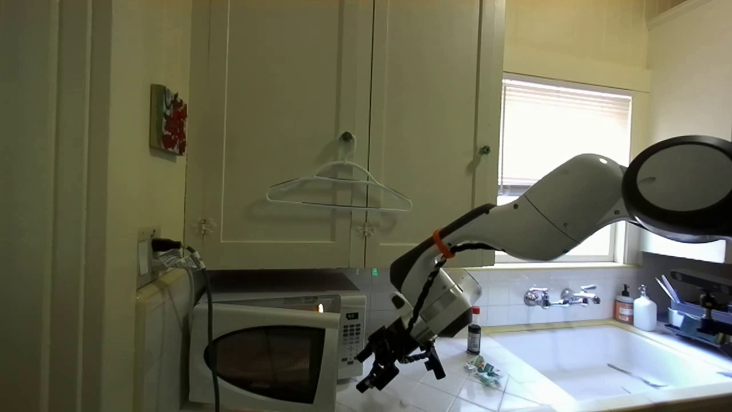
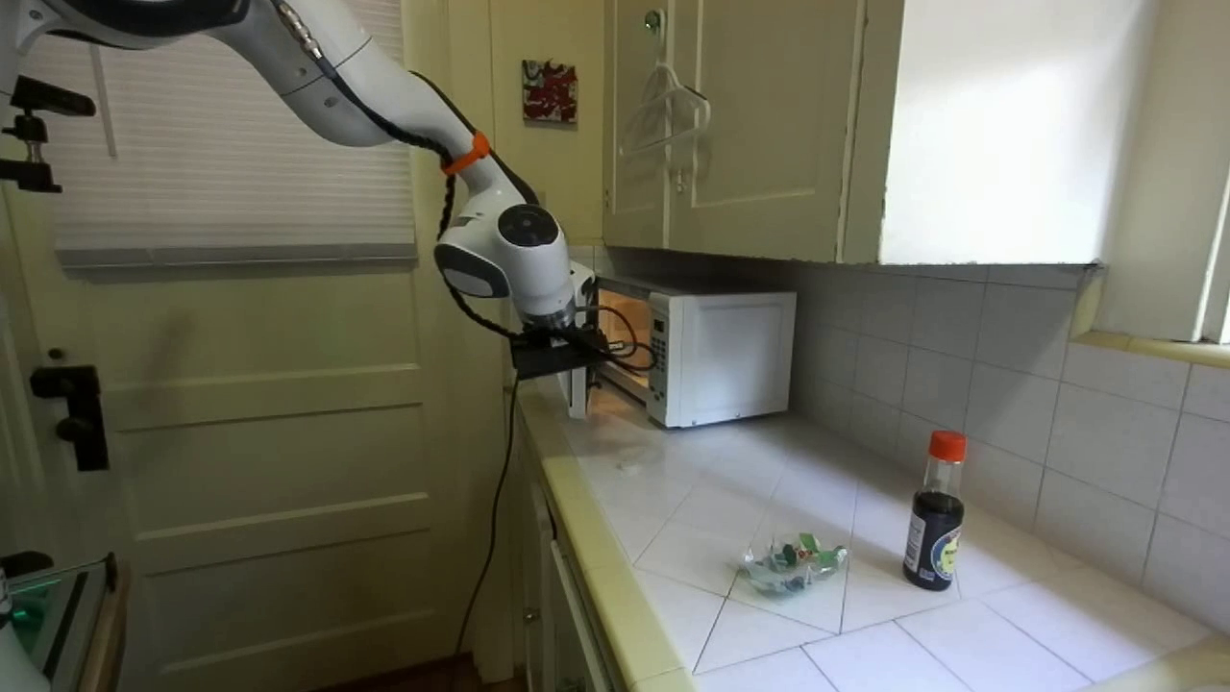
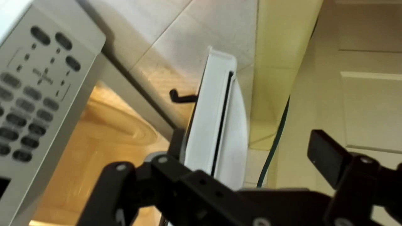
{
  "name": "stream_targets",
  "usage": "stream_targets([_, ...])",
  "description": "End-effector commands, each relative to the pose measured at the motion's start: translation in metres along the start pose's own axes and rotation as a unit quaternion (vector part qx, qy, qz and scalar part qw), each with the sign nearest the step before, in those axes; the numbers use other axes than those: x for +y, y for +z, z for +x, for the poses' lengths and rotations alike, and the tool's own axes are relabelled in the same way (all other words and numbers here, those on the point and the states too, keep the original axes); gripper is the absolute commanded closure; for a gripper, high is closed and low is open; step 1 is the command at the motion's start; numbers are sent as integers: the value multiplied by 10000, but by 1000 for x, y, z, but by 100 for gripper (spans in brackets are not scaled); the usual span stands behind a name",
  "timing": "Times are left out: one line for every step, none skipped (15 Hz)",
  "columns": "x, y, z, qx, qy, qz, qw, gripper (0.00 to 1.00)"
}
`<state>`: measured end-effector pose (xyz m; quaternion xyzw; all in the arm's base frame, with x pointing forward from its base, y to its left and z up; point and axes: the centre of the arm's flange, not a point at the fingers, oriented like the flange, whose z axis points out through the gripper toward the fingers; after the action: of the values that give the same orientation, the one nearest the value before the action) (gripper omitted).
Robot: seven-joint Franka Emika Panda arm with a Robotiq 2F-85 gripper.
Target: Open the microwave door.
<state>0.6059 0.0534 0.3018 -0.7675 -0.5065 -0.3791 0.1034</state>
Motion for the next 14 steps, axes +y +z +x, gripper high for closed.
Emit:
stream_targets([9, -4, -10, 823, -269, -131, 9962, 0])
stream_targets([14, -4, -8, 987, -251, -57, 9948, 0])
stream_targets([19, -1, -9, 1113, -190, 51, 9936, 0])
stream_targets([20, 0, -10, 1240, -183, 192, 9919, 0])
stream_targets([22, 3, -12, 1336, -72, 379, 9903, 0])
stream_targets([22, 8, -15, 1431, -16, 560, 9881, 0])
stream_targets([23, 10, -18, 1488, -8, 676, 9866, 0])
stream_targets([23, 13, -20, 1542, -117, 800, 9847, 0])
stream_targets([22, 16, -20, 1590, -210, 921, 9827, 0])
stream_targets([23, 20, -20, 1632, -286, 1032, 9808, 0])
stream_targets([23, 23, -19, 1670, -334, 1215, 9779, 0])
stream_targets([22, 27, -17, 1697, -391, 1349, 9754, 0])
stream_targets([21, 31, -15, 1720, -434, 1474, 9730, 0])
stream_targets([20, 35, -14, 1713, -484, 1628, 9705, 0])
